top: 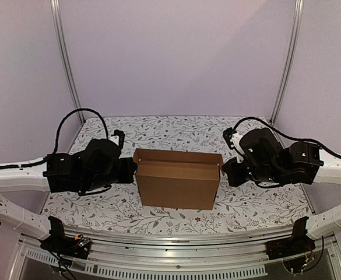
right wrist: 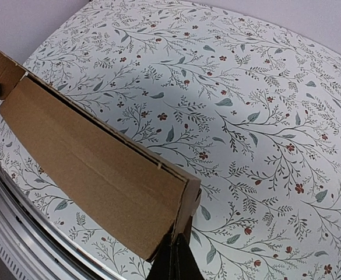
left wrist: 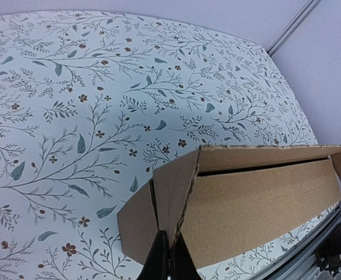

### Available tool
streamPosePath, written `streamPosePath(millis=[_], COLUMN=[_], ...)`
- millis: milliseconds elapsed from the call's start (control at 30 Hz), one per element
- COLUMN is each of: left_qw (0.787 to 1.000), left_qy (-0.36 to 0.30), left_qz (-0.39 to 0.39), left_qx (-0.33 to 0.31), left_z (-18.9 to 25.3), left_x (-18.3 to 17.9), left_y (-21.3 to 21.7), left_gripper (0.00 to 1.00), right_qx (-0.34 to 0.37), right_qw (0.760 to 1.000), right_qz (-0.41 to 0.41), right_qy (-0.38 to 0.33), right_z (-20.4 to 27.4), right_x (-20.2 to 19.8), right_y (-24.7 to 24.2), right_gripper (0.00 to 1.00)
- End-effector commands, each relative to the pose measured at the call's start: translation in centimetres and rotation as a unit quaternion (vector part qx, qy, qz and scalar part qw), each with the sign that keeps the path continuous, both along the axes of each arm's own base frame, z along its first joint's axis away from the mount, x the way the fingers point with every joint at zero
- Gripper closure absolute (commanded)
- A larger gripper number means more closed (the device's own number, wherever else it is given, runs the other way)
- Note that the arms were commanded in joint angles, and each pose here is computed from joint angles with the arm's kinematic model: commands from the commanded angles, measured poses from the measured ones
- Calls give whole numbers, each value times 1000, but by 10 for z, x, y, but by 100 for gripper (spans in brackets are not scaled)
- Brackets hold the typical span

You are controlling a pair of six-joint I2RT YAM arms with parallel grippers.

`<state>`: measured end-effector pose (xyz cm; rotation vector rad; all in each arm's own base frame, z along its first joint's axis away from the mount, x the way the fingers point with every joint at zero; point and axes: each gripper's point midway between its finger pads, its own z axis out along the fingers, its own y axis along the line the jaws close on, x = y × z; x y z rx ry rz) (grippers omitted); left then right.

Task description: Fold the paper box

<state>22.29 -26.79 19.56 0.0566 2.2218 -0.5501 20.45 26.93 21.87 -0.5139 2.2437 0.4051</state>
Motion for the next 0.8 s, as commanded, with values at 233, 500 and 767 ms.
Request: streamPosePath(millis=[233,500,767], left_qw=[991,991,991], left_qy=[84,83,81], left_qz=[-31,-30,-32], left_qx=[102,102,103], left_z=[-64,-64,-63], left_x=[-31,-32,-33], left_y=[14,13,13], left_gripper=[100,100,100], right_qx=[65,79,75], right_qw=[998,997,997], right_qz=[-4,-12,-21], right_qy=[10,16,18], right_z=[13,11,2], right_x=[-4,-5,-4], right_y=[21,26,25], right_gripper=[100,100,100])
